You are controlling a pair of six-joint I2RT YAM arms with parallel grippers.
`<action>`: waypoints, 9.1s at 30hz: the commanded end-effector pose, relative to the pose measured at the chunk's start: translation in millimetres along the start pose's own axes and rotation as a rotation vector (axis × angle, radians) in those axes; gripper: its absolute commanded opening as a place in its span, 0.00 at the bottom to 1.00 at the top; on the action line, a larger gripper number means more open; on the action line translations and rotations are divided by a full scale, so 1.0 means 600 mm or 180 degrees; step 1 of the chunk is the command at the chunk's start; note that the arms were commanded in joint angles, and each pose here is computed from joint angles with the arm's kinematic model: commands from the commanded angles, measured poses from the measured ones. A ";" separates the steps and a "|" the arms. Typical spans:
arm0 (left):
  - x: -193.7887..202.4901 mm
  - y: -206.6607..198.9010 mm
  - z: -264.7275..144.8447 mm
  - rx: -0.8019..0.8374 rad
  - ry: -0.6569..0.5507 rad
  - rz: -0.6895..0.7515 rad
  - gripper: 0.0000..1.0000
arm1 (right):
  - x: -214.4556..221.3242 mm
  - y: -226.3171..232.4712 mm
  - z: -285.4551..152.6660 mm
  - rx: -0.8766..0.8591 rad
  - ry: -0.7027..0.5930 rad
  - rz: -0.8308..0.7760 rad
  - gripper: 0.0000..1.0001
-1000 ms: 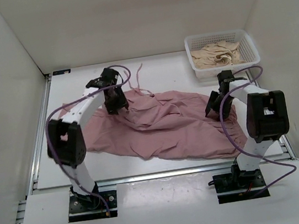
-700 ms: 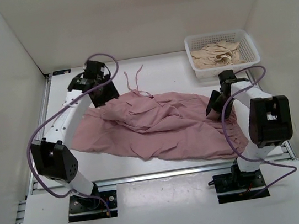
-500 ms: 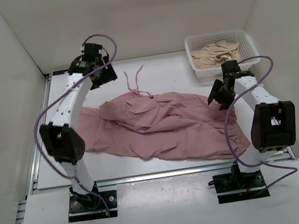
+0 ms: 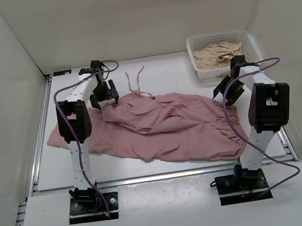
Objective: Fold and stack the trousers
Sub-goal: Flatten the trousers out
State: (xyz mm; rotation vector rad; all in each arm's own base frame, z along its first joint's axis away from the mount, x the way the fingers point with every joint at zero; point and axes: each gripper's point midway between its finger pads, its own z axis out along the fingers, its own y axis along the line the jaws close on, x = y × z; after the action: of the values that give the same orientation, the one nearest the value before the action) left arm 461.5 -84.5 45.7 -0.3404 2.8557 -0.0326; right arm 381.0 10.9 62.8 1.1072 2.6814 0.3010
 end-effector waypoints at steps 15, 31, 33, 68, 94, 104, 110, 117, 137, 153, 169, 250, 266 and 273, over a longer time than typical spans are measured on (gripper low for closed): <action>-0.070 -0.051 -0.128 0.0822 -0.0476 0.0004 0.11 | -0.038 -0.024 0.017 0.0209 -0.0248 0.0362 0.00; -0.023 0.031 -0.334 0.0949 -0.1189 -0.0520 0.11 | -0.001 -0.028 -0.063 -0.0090 -0.0485 -0.0109 0.11; -0.016 0.030 -0.322 0.0960 -0.1122 -0.0545 0.11 | 0.008 -0.020 -0.049 -0.0022 -0.0365 -0.0258 0.28; -0.083 0.048 -0.469 0.1041 -0.1757 -0.0540 0.11 | -0.054 -0.043 -0.035 0.0307 -0.0548 0.0281 0.00; -0.252 0.070 -0.244 0.0797 -0.1216 -0.0801 0.94 | -0.108 -0.053 -0.190 0.0133 -0.1614 0.0665 0.00; -0.221 0.137 -0.266 0.0653 -0.1465 -0.0958 0.67 | -0.111 -0.072 -0.172 0.0366 -0.1580 0.0515 0.00; -0.188 0.198 -0.209 0.0292 -0.1156 -0.1153 0.13 | -0.101 -0.077 -0.171 0.0362 -0.1548 0.0476 0.00; -0.166 0.242 -0.143 -0.0151 -0.0864 -0.1170 1.00 | -0.090 -0.070 -0.170 0.0267 -0.1457 0.0424 0.00; -0.192 0.256 -0.164 -0.0122 -0.0997 -0.1172 0.10 | -0.093 -0.060 -0.178 0.0217 -0.1432 0.0387 0.00; -0.259 0.276 -0.382 -0.0162 -0.1992 -0.1060 0.10 | -0.125 -0.086 -0.274 0.0160 -0.1962 0.0691 0.00; -0.292 0.266 -0.353 0.0035 -0.2103 -0.1037 1.00 | -0.138 -0.057 -0.241 0.0062 -0.1809 0.0547 0.61; -0.407 0.138 -0.134 0.0291 -0.2165 -0.1217 0.10 | 0.044 -0.087 -0.126 -0.0038 -0.0559 -0.0386 0.34; -0.410 0.085 -0.161 0.0584 -0.2236 -0.1178 1.00 | 0.047 -0.095 -0.134 0.0037 -0.0559 -0.0348 0.41; -0.296 0.182 -0.274 0.0221 -0.2059 -0.1323 1.00 | 0.072 -0.105 -0.182 -0.0094 -0.0747 -0.0368 0.75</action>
State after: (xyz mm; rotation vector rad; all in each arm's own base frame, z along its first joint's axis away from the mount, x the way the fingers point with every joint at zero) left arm 605.2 37.7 136.9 -0.7608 2.2606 -0.1145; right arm 290.3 -15.2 121.9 0.9449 2.5589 0.1751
